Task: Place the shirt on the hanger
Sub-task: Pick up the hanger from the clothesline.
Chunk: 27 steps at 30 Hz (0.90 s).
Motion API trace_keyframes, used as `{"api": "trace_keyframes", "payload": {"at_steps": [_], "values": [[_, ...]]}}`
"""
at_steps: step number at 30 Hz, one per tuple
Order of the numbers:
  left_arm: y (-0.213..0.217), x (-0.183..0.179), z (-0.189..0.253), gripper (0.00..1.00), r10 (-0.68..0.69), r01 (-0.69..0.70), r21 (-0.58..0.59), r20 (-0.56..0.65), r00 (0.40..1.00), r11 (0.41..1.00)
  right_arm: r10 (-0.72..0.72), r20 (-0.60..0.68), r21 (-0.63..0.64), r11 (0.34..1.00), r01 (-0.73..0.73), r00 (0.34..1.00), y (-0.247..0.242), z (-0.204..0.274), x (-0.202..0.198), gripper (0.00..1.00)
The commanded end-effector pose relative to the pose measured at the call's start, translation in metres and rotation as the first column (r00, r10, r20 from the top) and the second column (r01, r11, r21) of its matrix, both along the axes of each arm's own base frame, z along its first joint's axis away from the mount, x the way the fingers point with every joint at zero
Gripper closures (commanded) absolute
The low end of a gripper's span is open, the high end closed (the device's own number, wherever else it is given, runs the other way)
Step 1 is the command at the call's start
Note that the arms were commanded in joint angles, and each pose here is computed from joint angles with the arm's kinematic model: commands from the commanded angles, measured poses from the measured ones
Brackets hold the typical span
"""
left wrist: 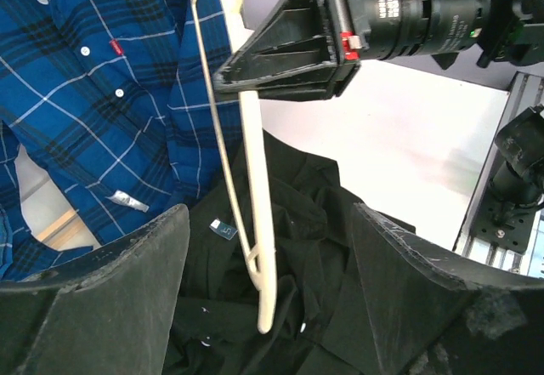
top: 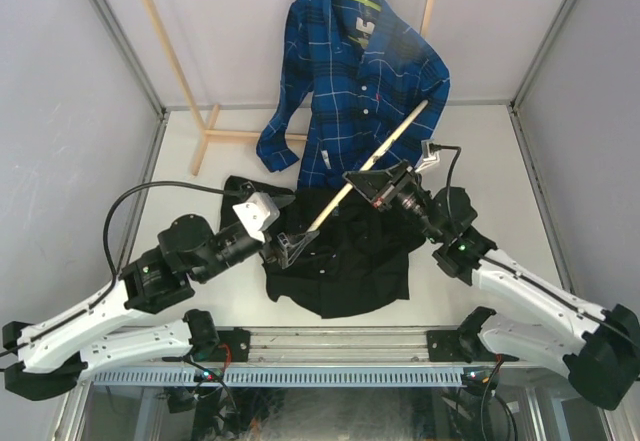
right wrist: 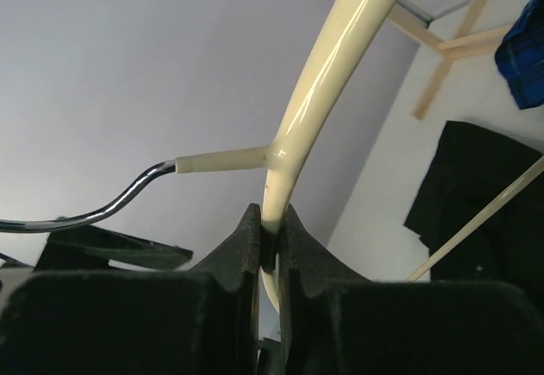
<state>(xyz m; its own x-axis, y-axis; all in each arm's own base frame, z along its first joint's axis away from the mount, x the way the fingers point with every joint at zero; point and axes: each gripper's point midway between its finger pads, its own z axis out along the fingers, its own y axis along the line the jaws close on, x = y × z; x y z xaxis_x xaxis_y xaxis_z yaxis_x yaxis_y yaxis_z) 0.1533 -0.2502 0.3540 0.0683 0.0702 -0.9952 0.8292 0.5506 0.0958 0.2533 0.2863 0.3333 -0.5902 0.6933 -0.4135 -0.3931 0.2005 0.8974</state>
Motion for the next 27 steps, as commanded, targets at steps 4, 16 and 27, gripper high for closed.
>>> {"api": "trace_keyframes", "payload": {"at_steps": [4,16,27], "values": [[0.016,0.006,0.007,0.19,0.057,-0.056,-0.020,0.083,0.995,0.998,0.098,0.139,-0.361,0.932,-0.042,0.985,-0.019,-0.027,-0.017,1.00],[0.039,0.042,-0.003,0.17,0.218,-0.265,0.071,0.389,0.895,0.961,0.507,0.094,-0.625,0.700,-0.345,0.857,-0.028,-0.055,-0.076,1.00],[0.018,0.030,0.022,0.00,0.014,-0.239,0.164,0.798,0.603,0.957,0.656,0.121,-0.560,0.665,-0.495,0.745,-0.020,-0.035,-0.115,1.00]]}}
